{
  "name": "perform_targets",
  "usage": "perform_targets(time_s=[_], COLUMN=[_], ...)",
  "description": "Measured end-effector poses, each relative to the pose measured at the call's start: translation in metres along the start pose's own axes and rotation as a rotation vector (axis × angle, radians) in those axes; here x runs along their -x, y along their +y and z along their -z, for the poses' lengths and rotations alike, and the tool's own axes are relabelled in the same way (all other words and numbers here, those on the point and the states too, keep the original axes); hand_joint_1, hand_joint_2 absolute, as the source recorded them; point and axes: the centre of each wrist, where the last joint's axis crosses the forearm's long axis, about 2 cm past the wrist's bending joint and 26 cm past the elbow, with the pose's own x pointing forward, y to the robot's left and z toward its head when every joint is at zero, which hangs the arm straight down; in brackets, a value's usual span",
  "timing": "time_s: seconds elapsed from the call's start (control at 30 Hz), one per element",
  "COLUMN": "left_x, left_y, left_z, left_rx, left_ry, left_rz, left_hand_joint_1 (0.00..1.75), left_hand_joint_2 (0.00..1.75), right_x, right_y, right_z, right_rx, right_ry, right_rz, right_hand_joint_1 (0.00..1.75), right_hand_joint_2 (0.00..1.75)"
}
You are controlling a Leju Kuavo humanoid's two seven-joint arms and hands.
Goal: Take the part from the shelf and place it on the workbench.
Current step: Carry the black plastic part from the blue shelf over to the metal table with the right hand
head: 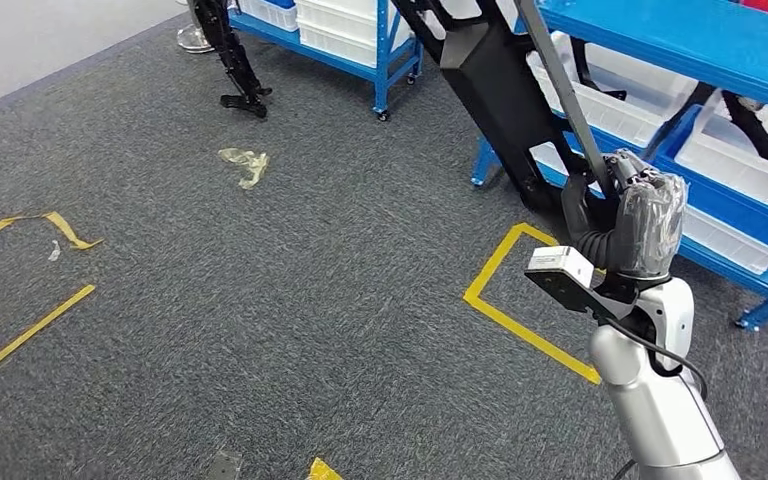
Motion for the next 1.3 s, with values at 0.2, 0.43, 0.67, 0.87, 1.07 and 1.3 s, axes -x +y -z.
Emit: perform_targets(time_s=[0.2,0.43,0.67,0.87,1.07,1.3], left_x=[-0.001,0.001,0.002,0.001,0.002,0.002], left_y=[-0.001,0.0,0.0,0.001,0.002,0.0], left_z=[0.0,-0.001,-0.001,0.0,0.0,-0.001], left_rx=[0.004,0.005,0.004,0.001,0.0,0.005], left_ry=[-0.002,0.0,0.002,0.003,0.0,0.0], left_rz=[0.001,0.007,0.007,0.0,0.002,0.008], left_hand_joint_1=[0.0,0.0,0.0,0.0,0.0,0.0], left_hand_joint_2=[1.75,1.75,1.75,1.75,1.75,1.75], right_x=[0.001,0.0,-0.001,-0.004,-0.004,0.0], right_y=[0.001,0.001,0.001,0.003,0.004,0.006], right_z=[-0.004,-0.003,-0.001,0.005,0.007,0.0], right_rx=[-0.01,-0.007,-0.014,-0.011,-0.024,-0.046], right_ry=[0.005,0.003,0.002,-0.008,-0.013,0.0], right_rz=[-0.001,0.0,0.002,0.009,0.005,0.0], right_hand_joint_1=[1.69,1.69,1.69,1.69,1.69,1.69], right_hand_joint_2=[1.75,1.75,1.75,1.75,1.75,1.75])
